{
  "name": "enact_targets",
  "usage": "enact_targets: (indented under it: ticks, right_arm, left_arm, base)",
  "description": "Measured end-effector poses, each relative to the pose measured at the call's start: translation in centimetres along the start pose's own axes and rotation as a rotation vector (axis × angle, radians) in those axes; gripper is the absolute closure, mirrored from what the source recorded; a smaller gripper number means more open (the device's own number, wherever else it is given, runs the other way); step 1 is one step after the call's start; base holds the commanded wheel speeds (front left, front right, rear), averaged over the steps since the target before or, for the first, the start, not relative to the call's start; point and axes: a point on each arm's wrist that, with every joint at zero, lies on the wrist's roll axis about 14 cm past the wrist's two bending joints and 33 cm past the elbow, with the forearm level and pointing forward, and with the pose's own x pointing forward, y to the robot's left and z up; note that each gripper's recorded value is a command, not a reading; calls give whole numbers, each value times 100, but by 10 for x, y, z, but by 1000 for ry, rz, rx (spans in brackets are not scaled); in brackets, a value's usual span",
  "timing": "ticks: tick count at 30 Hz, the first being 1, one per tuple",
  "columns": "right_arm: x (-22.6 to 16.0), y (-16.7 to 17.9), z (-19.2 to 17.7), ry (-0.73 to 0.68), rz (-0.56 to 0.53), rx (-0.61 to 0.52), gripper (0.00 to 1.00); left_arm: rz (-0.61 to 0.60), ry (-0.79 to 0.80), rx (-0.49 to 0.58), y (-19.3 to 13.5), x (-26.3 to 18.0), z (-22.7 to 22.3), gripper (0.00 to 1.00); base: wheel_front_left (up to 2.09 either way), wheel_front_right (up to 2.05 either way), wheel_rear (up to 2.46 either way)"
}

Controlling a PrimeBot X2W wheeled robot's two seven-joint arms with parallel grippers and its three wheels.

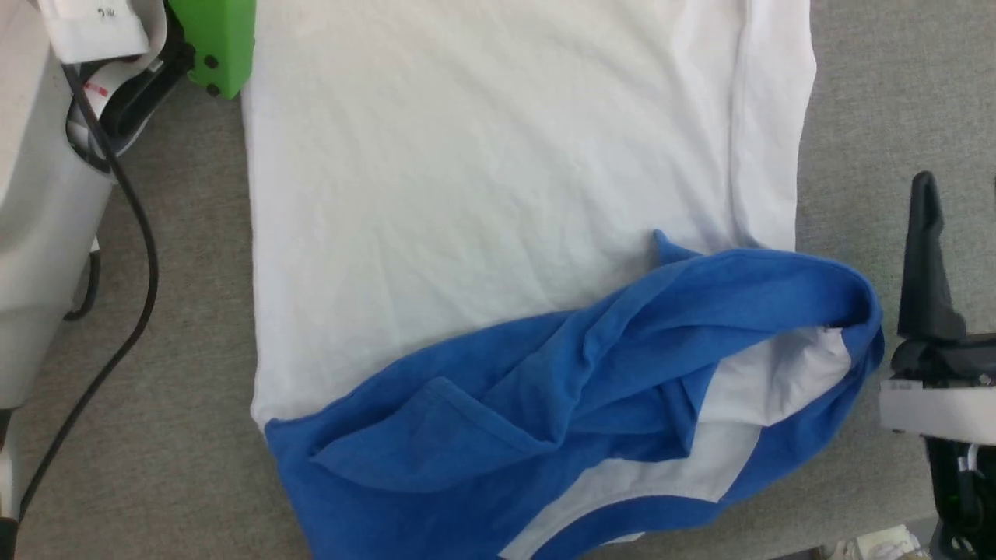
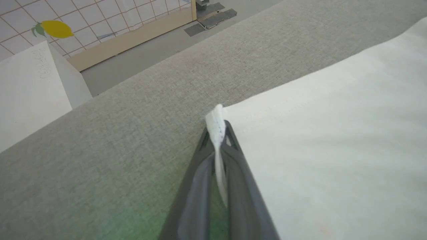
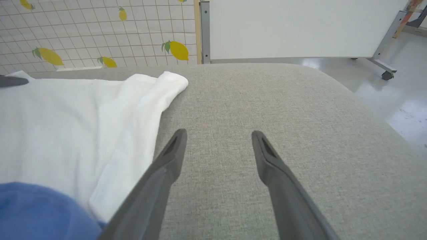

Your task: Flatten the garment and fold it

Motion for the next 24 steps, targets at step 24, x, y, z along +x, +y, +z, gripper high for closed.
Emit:
enact_targets:
  ticks: [24]
  right_arm:
    - [166,152,60,333,402,-252,0]
  left_arm:
    - [192,-85,-77,37,-84,-1,100]
  base:
    - [0,0,0]
